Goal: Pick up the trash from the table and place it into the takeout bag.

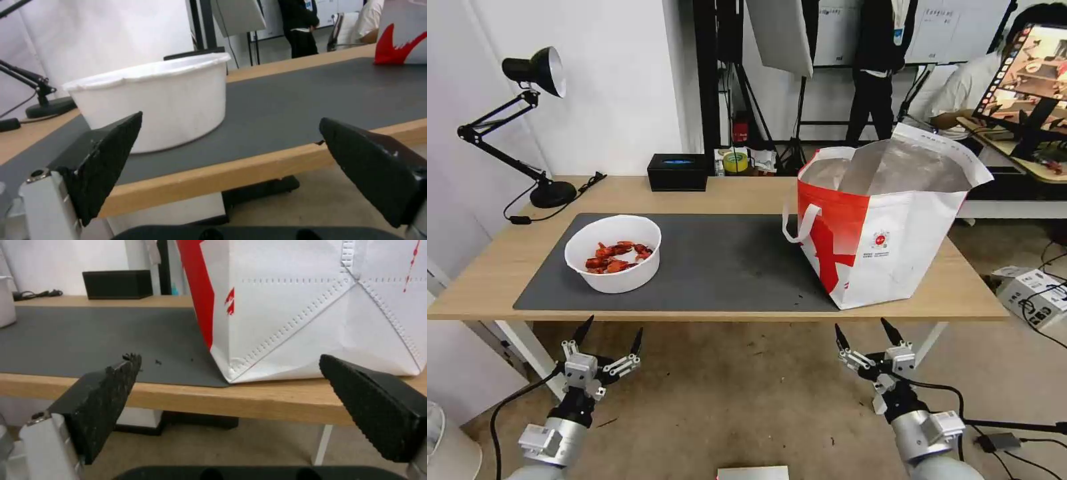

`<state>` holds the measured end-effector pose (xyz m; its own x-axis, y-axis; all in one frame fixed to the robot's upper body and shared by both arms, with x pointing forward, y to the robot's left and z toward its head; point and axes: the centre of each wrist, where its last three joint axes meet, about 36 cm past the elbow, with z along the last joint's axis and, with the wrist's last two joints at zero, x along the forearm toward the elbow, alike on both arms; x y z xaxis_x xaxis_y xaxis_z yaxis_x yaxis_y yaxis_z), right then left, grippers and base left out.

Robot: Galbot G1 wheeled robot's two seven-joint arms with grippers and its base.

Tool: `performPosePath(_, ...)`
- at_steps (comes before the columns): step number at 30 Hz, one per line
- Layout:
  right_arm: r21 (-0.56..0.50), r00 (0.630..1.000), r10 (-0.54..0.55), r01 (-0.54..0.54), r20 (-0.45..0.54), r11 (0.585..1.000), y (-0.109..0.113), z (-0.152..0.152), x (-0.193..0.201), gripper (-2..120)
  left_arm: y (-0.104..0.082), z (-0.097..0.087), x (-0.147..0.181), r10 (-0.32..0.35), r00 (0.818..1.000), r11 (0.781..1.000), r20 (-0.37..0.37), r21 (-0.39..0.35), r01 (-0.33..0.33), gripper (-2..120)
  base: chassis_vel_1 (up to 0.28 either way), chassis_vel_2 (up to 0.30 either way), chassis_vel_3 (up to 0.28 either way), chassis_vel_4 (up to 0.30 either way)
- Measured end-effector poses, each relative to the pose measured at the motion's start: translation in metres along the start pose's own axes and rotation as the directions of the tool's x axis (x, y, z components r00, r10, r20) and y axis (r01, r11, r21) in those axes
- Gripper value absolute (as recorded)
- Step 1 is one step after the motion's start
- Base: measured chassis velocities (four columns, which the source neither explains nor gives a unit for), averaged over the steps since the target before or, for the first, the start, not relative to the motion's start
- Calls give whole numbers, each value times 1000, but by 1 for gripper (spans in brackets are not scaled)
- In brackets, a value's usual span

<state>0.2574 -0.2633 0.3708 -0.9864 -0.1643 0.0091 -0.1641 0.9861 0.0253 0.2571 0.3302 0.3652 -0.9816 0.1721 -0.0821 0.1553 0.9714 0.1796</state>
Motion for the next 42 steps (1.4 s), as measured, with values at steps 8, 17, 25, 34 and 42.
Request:
performPosePath(8,0,1000,-1,1,0,1000,0,0,0,100,25,-31,-29,-34,999,998,3,47,33,100,0,0,0,0)
performPosePath(17,-1,1000,-2,2,1,1000,0,-1,0,100,68,-91,-76,-86,993,995,-86,44,90,100,0,0,0,0)
performPosePath(25,-1,1000,-2,2,1,1000,0,-1,0,100,96,-145,-115,-52,976,996,-211,61,66,100,0,0,0,0)
performPosePath(34,-1,1000,-2,2,1,1000,0,-1,0,100,130,-172,-149,-41,921,993,-387,89,81,100,0,0,0,0)
performPosePath(42,-1,1000,-2,2,1,1000,0,-1,0,100,157,-186,-168,-58,847,969,-529,173,174,100,0,0,0,0)
